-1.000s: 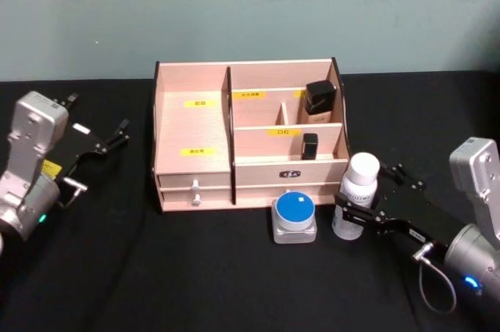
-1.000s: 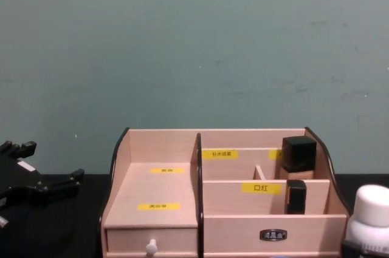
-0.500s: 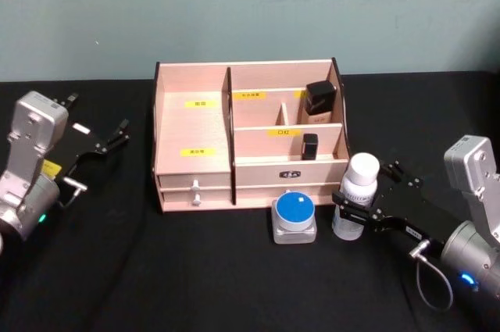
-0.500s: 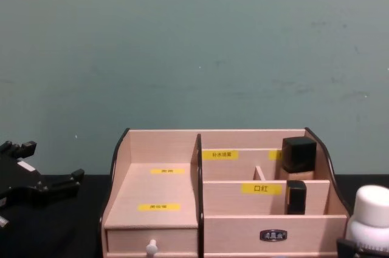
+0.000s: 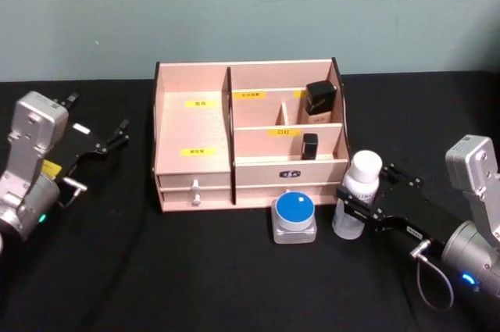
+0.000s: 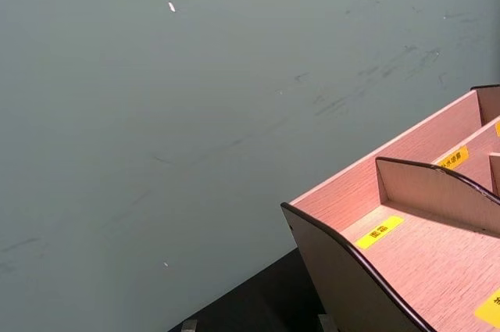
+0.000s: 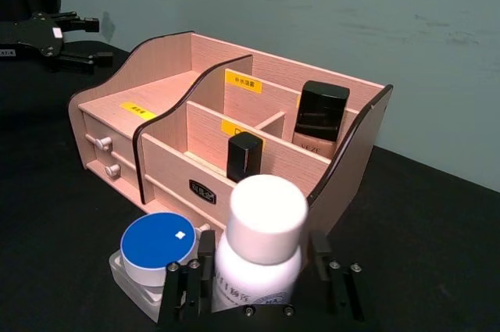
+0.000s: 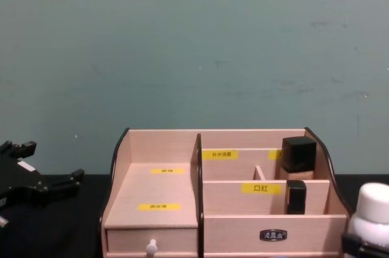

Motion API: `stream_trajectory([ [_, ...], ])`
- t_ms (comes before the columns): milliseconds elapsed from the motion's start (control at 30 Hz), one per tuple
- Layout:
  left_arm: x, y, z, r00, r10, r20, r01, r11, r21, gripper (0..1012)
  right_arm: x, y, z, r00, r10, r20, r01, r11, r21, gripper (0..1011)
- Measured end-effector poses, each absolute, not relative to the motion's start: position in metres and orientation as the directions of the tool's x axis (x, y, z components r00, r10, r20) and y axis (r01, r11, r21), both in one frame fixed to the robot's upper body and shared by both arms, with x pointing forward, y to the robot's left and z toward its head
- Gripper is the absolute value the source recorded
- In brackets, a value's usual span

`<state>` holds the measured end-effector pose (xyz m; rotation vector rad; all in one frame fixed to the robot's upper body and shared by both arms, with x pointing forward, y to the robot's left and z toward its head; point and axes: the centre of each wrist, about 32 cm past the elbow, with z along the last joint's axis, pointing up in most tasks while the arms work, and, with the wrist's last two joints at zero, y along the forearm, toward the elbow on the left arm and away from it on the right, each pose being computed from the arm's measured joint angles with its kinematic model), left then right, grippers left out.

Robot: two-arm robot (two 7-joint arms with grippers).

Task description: Pick up the facial cleanser and watermelon frost from the table and place them into the tiered storage box.

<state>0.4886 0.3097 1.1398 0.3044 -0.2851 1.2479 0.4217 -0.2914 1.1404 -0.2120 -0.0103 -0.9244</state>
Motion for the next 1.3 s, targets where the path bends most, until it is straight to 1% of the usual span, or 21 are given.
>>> stream_trajectory([
  [33,0.489,0.31,1.14,0.292,0.88,0.374,-0.955,0.287,0.07,1001,0.422,-0.291,1.14,0.604,-0.791,0.1,0.793,0.583,-0.177,733],
  [67,0.489,0.31,1.14,0.292,0.88,0.374,-0.955,0.287,0.07,1001,0.422,-0.291,1.14,0.604,-0.791,0.1,0.793,0.583,-0.177,690],
  [100,0.489,0.31,1.14,0.292,0.88,0.374,-0.955,0.287,0.07,1001,0.422,-0.291,1.14,0.604,-0.791,0.1,0.793,0.583,-0.177,678],
  [133,0.489,0.31,1.14,0.292,0.88,0.374,-0.955,0.287,0.07,1001,0.422,-0.291,1.14,0.604,-0.791,0.1,0.793,0.583,-0.177,635],
  [200,0.489,0.31,1.14,0.292,0.88,0.374,-0.955,0.287,0.07,1001,0.422,-0.292,1.14,0.604,-0.791,0.099,0.793,0.583,-0.177,614],
  [667,0.489,0.31,1.14,0.292,0.88,0.374,-0.955,0.287,0.07,1001,0.421,-0.292,1.14,0.602,-0.793,0.095,0.794,0.582,-0.174,613],
  [833,0.489,0.31,1.14,0.292,0.88,0.374,-0.955,0.287,0.07,1001,0.419,-0.293,1.144,0.604,-0.792,0.091,0.794,0.587,-0.159,613],
  [1133,0.489,0.31,1.14,0.292,0.88,0.374,-0.955,0.287,0.07,1001,0.414,-0.29,1.166,0.623,-0.775,0.107,0.781,0.612,-0.123,613],
  [1300,0.489,0.31,1.14,0.292,0.88,0.374,-0.955,0.287,0.07,1001,0.414,-0.285,1.186,0.647,-0.752,0.127,0.762,0.641,-0.092,613],
])
